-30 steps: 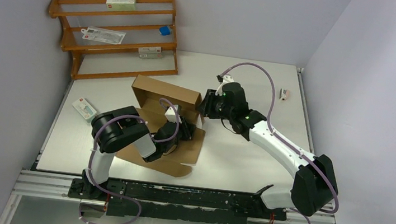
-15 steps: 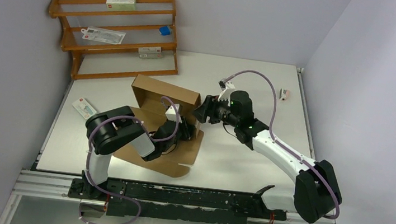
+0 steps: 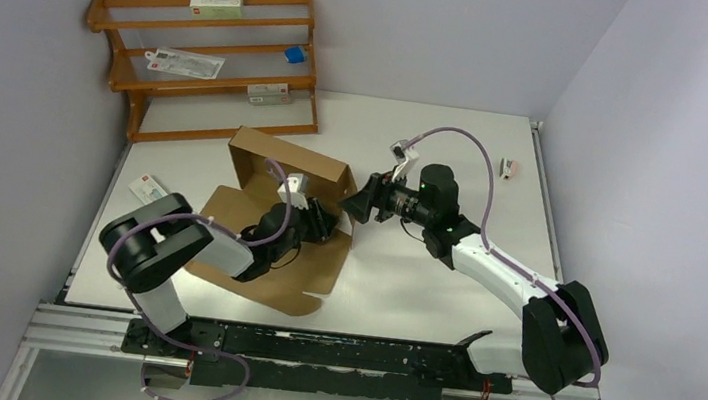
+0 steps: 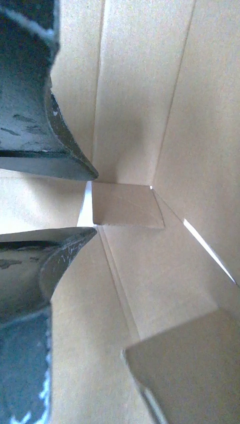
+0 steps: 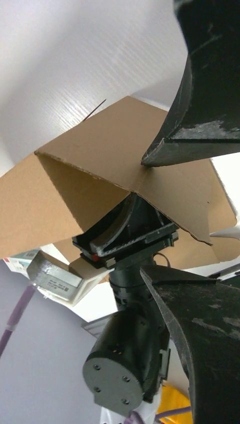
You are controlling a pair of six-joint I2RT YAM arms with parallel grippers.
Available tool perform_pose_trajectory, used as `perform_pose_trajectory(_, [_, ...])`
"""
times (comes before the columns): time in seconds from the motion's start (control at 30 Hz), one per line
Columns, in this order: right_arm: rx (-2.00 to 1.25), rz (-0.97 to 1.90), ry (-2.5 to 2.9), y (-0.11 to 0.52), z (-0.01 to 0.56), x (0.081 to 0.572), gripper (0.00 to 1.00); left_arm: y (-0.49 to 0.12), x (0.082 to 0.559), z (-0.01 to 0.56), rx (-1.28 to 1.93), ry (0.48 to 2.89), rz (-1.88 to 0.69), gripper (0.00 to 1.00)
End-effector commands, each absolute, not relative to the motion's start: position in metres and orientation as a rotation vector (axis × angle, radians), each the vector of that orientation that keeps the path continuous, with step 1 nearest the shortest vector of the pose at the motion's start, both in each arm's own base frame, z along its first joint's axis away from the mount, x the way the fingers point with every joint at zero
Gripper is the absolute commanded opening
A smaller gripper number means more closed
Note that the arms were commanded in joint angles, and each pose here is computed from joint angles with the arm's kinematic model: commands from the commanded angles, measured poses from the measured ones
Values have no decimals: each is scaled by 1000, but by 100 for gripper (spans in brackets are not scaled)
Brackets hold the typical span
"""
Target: Fold the paper box
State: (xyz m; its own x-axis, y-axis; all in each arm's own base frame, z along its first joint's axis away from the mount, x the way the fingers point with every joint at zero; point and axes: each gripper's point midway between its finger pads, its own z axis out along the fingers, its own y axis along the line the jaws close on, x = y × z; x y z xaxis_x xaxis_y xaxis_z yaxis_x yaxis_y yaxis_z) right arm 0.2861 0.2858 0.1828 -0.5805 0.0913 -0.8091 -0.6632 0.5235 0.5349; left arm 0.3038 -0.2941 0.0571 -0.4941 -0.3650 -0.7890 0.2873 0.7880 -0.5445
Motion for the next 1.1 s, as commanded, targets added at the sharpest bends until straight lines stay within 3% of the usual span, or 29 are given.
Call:
perform_pose_trajectory(0.0, [-550,1167,1853,290,193,280,77,-286,294,67,-64,1954,-847,45])
perform_pose_trajectory(0.37, [-633,1261,1841,299,188,269,79,-241,304,16,-199,2124,-649,41])
perform_pose_trajectory(0.73, [-704,1344,1750,314,197,266,80,-247,287,-10,-162,2211,-697,35])
perform_pose_trajectory(1.07, [-838,1190,1625,315,180,280,80,-248,279,-6,-143,2222,-728,34])
